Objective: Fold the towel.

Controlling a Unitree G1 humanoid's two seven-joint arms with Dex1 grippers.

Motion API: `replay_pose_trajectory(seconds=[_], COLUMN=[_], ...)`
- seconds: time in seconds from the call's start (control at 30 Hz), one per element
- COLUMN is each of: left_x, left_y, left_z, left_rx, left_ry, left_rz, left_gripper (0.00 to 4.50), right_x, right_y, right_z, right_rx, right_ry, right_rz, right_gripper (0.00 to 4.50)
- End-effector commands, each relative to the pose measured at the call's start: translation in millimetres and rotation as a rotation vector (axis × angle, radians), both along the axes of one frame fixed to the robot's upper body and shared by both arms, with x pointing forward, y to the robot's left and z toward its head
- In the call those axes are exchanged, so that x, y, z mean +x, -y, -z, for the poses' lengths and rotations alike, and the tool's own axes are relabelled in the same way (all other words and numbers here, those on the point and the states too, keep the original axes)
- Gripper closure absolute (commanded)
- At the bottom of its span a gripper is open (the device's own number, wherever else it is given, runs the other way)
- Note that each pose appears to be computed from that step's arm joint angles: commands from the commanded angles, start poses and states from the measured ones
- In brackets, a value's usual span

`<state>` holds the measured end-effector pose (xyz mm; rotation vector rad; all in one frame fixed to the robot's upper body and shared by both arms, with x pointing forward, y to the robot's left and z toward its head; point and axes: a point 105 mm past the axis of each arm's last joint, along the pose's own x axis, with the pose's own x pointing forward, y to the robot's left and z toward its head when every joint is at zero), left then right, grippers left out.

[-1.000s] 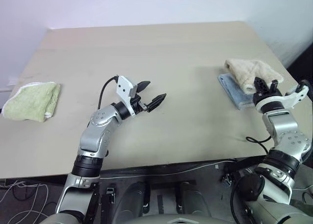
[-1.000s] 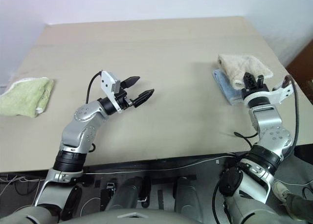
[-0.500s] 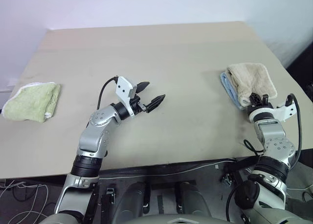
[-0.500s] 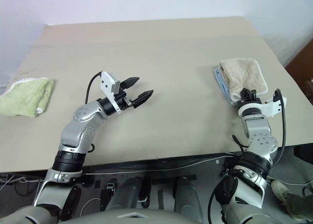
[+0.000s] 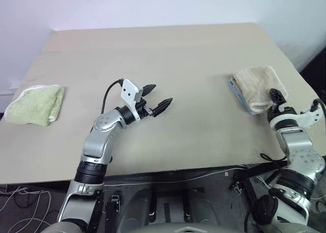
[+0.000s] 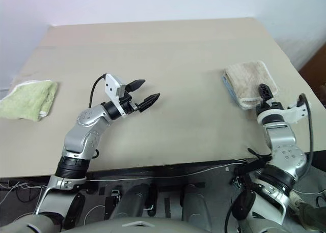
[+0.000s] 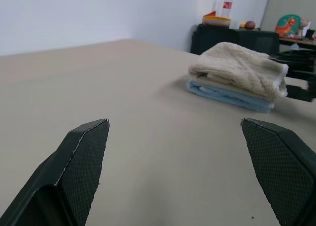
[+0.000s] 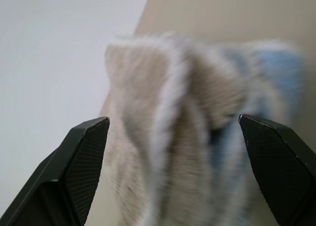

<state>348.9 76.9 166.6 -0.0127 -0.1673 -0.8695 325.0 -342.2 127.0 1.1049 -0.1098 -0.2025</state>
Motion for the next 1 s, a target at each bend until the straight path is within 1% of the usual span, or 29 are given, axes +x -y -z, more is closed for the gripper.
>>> replay_pose_trajectory(seconds=[0.03, 0.13, 0.17, 0.2, 0.23, 0.3, 0.37, 0.47, 0.53, 0.57, 0.63, 0.7, 0.8, 0.93, 1.0], left_x=[-0.1, -0.9, -1.2, -3.7, -5.5, -14.6, -24.3, -36.4, -41.2, -42.6, -45.4, -48.3, -53.0, -56.4, -54.3], left_y=[0.9, 0.5, 0.2, -0.2, -0.4, -0.6, -2.7, -9.9, -18.0, -22.8, -29.8, -38.1, -43.8, -55.1, -62.3], left_z=[-15.0, -16.4, -17.5, -20.9, -23.2, -22.9, -19.5, -20.8, -19.0, -20.0, -22.4, -22.0, -21.9, -14.9, -17.7], left_rx=[-0.011, -0.004, -0.003, -0.018, -0.030, -0.014, 0.006, -0.001, 0.032, 0.031, 0.029, 0.053, 0.073, 0.108, 0.103], left_ry=[0.066, 0.081, 0.090, 0.107, 0.120, 0.133, 0.121, 0.100, 0.098, 0.095, 0.090, 0.091, 0.093, 0.075, 0.080], left_rz=[0.010, 0.026, 0.029, 0.047, 0.059, 0.111, 0.164, 0.218, 0.209, 0.193, 0.167, 0.133, 0.112, 0.074, 0.033], left_gripper=[0.00, 0.00, 0.00, 0.00, 0.00, 0.00, 0.00, 0.00, 0.00, 0.00, 0.00, 0.00, 0.00, 0.00, 0.00], right_x=[-20.8, -33.7, -36.9, -39.4, -41.1, -41.6, -41.6, -34.4, -26.6, -23.2, -18.1, -13.0, 0.3, 8.1, 12.6], right_y=[6.0, 2.1, -2.6, -13.5, -21.6, -71.9, -106.7, -129.5, -146.2, -154.2, -165.2, -176.1, -182.6, -190.1, -192.4], right_z=[-19.1, -22.2, -27.4, -35.4, -39.6, -60.3, -66.9, -76.6, -83.5, -82.9, -78.0, -71.6, -66.8, -53.8, -57.0], right_rx=[-0.027, -0.084, -0.131, -0.228, -0.293, -0.600, -0.807, -0.949, -1.077, -1.126, -1.210, -1.253, -1.269, -1.322, -1.295], right_ry=[0.060, 0.050, 0.056, 0.058, 0.059, 0.091, 0.125, 0.199, 0.273, 0.297, 0.335, 0.383, 0.428, 0.451, 0.466], right_rz=[-0.037, -0.098, -0.139, -0.208, -0.257, -0.524, -0.707, -0.810, -0.855, -0.888, -0.945, -0.997, -1.016, -1.097, -1.098], right_gripper=[0.04, 0.04, 0.04, 0.04, 0.04, 0.04, 0.04, 0.04, 0.04, 0.04, 0.04, 0.04, 0.04, 0.04, 0.04])
